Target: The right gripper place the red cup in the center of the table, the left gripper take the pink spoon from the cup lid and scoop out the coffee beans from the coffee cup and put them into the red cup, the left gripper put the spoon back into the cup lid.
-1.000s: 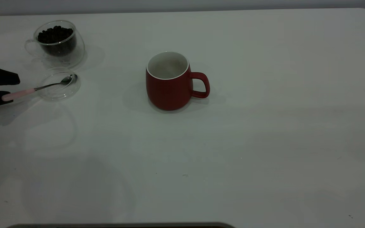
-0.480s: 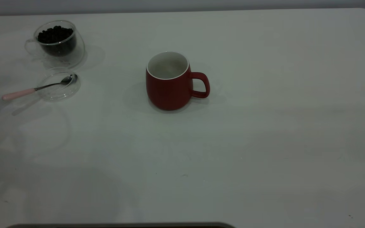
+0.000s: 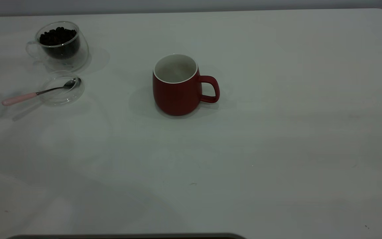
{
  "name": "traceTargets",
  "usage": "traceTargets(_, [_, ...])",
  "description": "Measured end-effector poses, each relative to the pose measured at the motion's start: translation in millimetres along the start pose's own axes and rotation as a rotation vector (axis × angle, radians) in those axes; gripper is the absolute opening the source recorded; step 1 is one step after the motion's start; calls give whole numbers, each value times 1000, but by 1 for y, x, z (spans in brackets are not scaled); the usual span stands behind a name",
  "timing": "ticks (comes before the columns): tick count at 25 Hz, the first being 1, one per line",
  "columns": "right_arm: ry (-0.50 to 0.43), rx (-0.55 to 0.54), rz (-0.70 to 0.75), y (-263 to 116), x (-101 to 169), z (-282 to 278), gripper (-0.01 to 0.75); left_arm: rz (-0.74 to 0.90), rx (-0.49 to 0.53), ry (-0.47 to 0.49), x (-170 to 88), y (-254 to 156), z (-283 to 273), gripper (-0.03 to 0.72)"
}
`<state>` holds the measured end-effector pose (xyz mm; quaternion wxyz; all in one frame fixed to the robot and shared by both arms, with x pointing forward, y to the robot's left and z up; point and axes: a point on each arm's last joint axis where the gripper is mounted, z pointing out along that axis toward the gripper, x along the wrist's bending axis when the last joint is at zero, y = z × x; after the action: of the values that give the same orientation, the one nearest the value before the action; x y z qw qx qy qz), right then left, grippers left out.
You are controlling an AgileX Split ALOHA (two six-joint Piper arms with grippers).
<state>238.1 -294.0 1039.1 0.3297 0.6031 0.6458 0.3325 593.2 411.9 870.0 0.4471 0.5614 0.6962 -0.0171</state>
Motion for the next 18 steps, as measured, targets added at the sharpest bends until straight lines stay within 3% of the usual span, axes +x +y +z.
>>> traceTargets(9, [0, 0, 0, 0, 0, 0, 589, 226, 187, 186, -108, 5, -4, 589])
traceTargets(12, [0, 0, 0, 0, 0, 0, 589, 220, 265, 281, -127, 1, -24, 589])
traceTargets(18, [0, 0, 0, 0, 0, 0, 589, 72, 389, 595, -144, -10, -86, 589])
